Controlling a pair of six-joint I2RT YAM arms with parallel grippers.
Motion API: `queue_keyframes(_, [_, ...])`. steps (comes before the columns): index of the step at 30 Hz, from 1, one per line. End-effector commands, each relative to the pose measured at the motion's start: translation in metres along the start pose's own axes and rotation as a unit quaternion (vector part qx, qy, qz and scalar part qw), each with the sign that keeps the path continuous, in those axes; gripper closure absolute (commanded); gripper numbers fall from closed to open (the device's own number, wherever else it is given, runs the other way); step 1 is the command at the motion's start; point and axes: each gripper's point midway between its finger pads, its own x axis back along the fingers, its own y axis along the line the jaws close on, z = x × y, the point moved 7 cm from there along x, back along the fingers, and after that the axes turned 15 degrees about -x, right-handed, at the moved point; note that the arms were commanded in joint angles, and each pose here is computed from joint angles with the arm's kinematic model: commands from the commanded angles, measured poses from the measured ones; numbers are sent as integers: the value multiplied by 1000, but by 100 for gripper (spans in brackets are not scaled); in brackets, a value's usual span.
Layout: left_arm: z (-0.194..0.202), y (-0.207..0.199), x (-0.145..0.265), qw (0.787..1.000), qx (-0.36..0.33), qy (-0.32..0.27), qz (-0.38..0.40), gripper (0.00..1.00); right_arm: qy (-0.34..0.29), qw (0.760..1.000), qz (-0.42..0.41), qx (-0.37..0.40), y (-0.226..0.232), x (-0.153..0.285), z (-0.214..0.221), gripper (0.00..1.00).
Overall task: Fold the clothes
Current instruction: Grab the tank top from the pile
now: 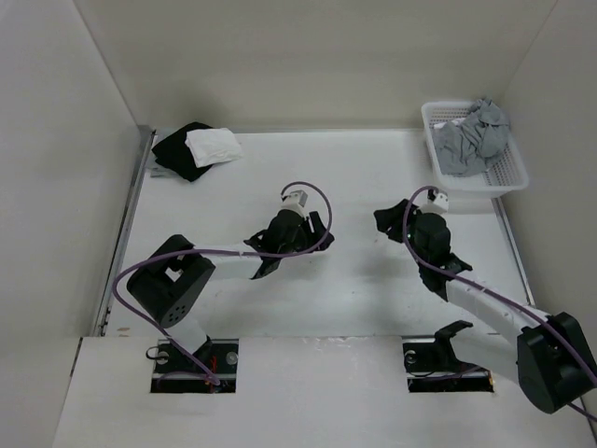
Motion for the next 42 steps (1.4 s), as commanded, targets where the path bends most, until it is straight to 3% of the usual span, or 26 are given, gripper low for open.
queue_keyframes(1, [-10, -36, 14, 995, -18, -31, 89, 45, -74, 997, -9, 5, 34, -14, -48, 50])
queue_keyframes(3, [-6, -43, 17, 994, -23, -26, 108, 46, -92, 996, -4, 8, 39, -21, -64, 59])
queue_keyframes(6, [1, -50, 19, 991, -30, -29, 128, 49, -119, 992, 28, 11, 38, -40, -98, 87])
queue_keyframes(8, [5, -52, 22, 989, -39, -37, 140, 54, -141, 988, 62, 13, 30, -61, -125, 96])
queue_keyframes(11, [4, -51, 27, 987, -44, -46, 145, 67, -163, 980, 113, 14, 12, -87, -157, 99])
queue_keyframes(12, [3, -49, 28, 987, -46, -52, 143, 77, -173, 975, 142, 14, 1, -99, -172, 99])
queue_keyframes(15, [3, -43, 27, 989, -43, -52, 135, 90, -204, 955, 213, 24, -29, -128, -213, 94])
queue_keyframes(18, [3, -40, 27, 989, -43, -55, 132, 90, -224, 937, 265, 35, -61, -156, -245, 88])
queue_keyframes(23, [3, -31, 22, 990, -35, -59, 127, 74, -239, 914, 326, 25, -113, -194, -286, 59])
queue_keyframes(27, [-1, -27, 19, 990, -31, -67, 124, 66, -261, 896, 360, 14, -148, -207, -317, 46])
queue_keyframes(35, [-5, -18, 18, 990, -10, -74, 123, 64, -269, 880, 392, 4, -185, -222, -335, 49])
queue_keyframes(36, [-5, -18, 18, 990, -9, -75, 123, 64, -270, 880, 391, 3, -186, -224, -336, 50])
queue_keyframes(37, [-5, -16, 17, 990, -7, -75, 121, 64, -267, 882, 389, 4, -186, -227, -337, 69])
queue_keyframes(39, [-5, -14, 18, 990, -5, -75, 120, 64, -270, 883, 383, 1, -182, -226, -339, 87])
queue_keyframes(42, [-7, -12, 17, 990, -4, -78, 118, 64, -278, 893, 355, -3, -163, -217, -344, 100])
